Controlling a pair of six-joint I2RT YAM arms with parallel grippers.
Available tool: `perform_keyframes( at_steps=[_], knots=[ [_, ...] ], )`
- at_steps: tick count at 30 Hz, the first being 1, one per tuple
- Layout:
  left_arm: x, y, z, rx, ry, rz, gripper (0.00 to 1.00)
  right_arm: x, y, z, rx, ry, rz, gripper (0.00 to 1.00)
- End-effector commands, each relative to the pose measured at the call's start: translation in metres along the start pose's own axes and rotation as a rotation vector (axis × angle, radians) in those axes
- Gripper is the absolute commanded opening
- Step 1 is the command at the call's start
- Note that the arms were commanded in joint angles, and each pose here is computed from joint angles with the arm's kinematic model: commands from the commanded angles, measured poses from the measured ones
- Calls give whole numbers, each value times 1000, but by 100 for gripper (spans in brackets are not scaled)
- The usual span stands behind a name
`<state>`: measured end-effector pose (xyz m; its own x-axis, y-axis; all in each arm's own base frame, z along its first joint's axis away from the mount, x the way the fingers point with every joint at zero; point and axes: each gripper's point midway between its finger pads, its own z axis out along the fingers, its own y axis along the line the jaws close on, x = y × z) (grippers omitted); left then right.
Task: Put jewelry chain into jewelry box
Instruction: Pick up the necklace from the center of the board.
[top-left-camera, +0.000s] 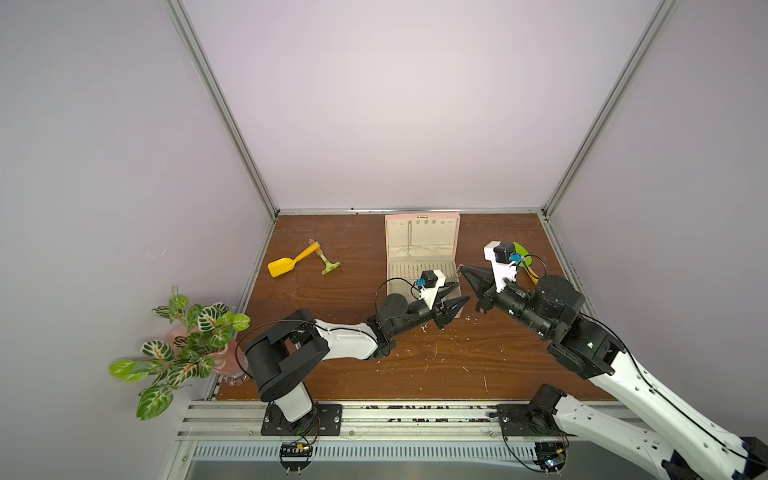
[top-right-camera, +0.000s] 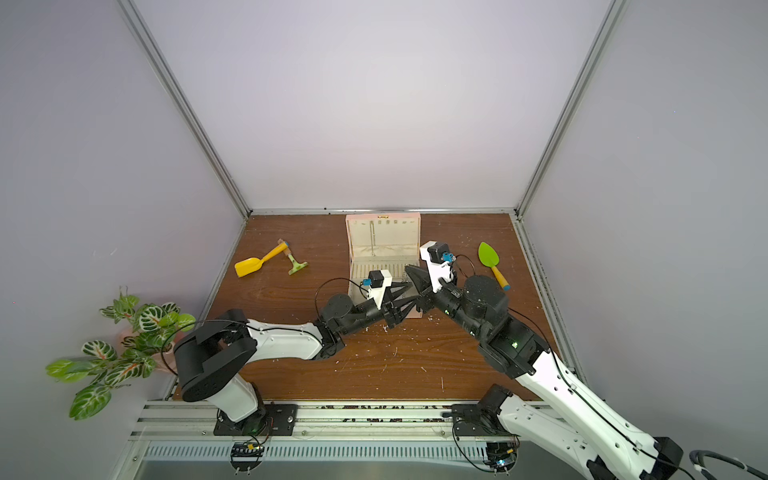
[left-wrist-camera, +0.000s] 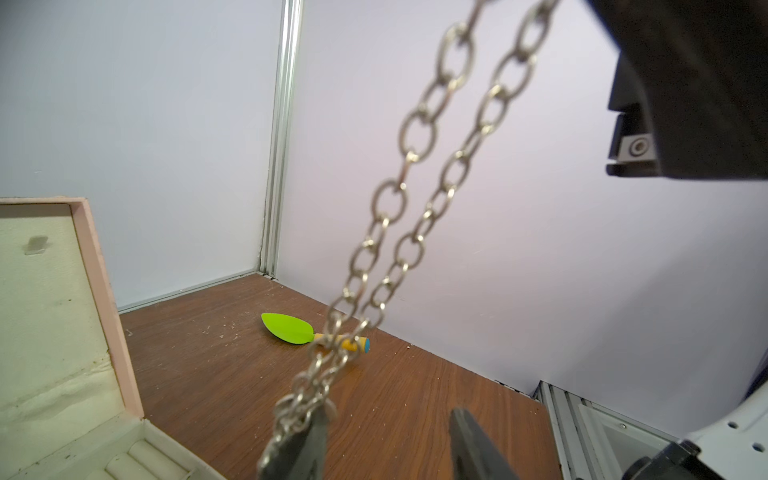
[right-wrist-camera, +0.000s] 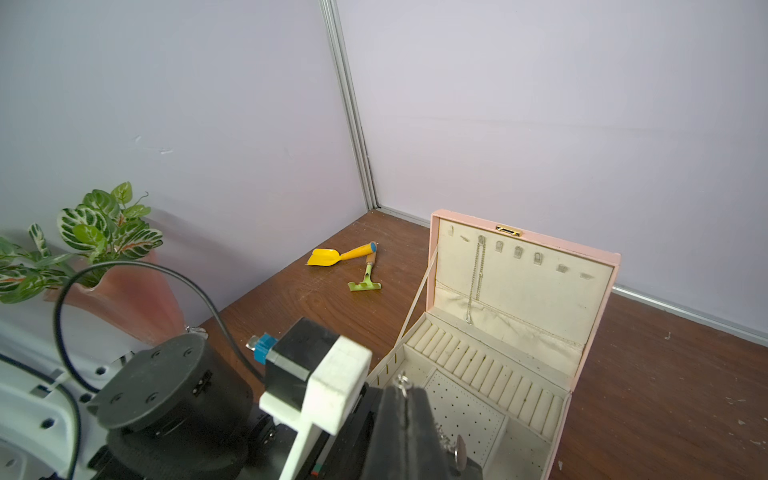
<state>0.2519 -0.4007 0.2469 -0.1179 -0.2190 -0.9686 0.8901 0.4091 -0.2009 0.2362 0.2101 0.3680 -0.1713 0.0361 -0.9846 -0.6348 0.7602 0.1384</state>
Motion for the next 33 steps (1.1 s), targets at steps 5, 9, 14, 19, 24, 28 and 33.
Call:
perform_keyframes(
  at_steps=[5, 9, 14, 19, 24, 28, 33],
  knots=[
    [-7, 15, 5, -63, -16, 5, 53, -25, 5, -8, -19, -73, 13, 0],
    [-8, 19, 5, -91, -16, 5, 54, -25, 5, -9, -16, -71, 12, 0],
    [-11, 14, 6, -62, -19, 10, 54, -22, 4, -7, -15, -63, 11, 0],
    [-16, 5, 3, -23, -24, 28, 51, -17, 2, -6, -2, -52, 10, 0],
    [-21, 3, 1, -19, -34, 32, 48, -13, 0, -5, 3, -42, 13, 0],
    [-27, 0, -1, -6, -44, 32, 45, -9, -1, -4, 11, -32, 13, 0],
    [-29, -2, -3, 3, -49, 35, 39, -4, -3, -2, 18, -21, 15, 0]
  ],
)
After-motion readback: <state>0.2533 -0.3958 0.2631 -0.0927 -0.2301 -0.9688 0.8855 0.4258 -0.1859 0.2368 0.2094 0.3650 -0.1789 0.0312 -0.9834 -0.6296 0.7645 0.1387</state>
